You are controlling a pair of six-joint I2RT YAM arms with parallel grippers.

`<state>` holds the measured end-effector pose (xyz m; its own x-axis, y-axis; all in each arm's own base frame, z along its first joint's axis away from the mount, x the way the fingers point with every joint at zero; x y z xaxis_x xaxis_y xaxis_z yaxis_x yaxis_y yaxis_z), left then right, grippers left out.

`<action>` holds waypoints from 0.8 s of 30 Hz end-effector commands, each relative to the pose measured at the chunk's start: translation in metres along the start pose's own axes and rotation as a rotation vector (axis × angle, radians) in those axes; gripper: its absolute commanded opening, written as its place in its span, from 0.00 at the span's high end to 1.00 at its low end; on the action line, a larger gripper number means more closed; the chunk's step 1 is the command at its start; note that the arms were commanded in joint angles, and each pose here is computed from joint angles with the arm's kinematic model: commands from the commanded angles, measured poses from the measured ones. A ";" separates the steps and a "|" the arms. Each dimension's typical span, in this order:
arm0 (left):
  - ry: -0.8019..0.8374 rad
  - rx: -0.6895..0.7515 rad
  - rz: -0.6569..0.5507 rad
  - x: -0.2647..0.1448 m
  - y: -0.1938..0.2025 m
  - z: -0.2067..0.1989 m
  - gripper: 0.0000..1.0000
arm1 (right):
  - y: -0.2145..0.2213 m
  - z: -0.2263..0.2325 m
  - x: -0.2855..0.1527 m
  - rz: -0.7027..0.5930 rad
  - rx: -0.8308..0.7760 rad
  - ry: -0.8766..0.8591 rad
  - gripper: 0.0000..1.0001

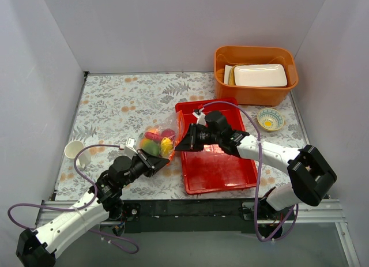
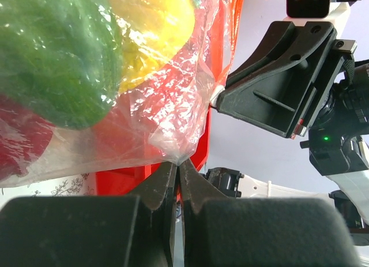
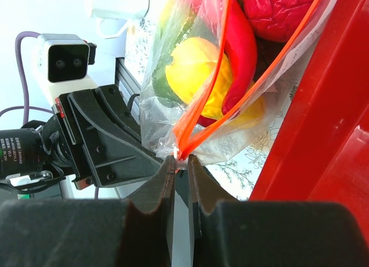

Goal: Place the food in the zip-top bag and seal the zipper
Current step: Zip the zipper food storage bag at the center of the board.

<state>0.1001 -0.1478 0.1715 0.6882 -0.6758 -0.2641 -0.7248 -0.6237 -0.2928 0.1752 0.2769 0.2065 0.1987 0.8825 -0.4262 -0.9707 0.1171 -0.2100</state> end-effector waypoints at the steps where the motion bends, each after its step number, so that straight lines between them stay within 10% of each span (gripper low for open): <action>1: -0.052 -0.043 -0.016 -0.001 -0.001 0.004 1.00 | -0.021 0.010 -0.005 -0.090 -0.037 -0.016 0.88; 24: -0.100 -0.034 -0.050 -0.012 -0.003 0.006 1.00 | -0.037 0.002 -0.010 -0.117 -0.028 0.000 0.88</action>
<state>0.0938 -0.1397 0.1680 0.6971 -0.6496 -0.3035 -0.7170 -0.6318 -0.2945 0.1881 0.2655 0.2038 0.2289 0.8677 -0.4412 -0.9665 0.1486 -0.2092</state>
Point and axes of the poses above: each gripper's point midway between its finger pads, its own x axis out along the fingers, its own z axis along the line the jaws close on, y = z × x, the point moved 10 cm from there along -x, back along the fingers, and after that the axes turned 7 degrees about x, right-handed, at the moved point
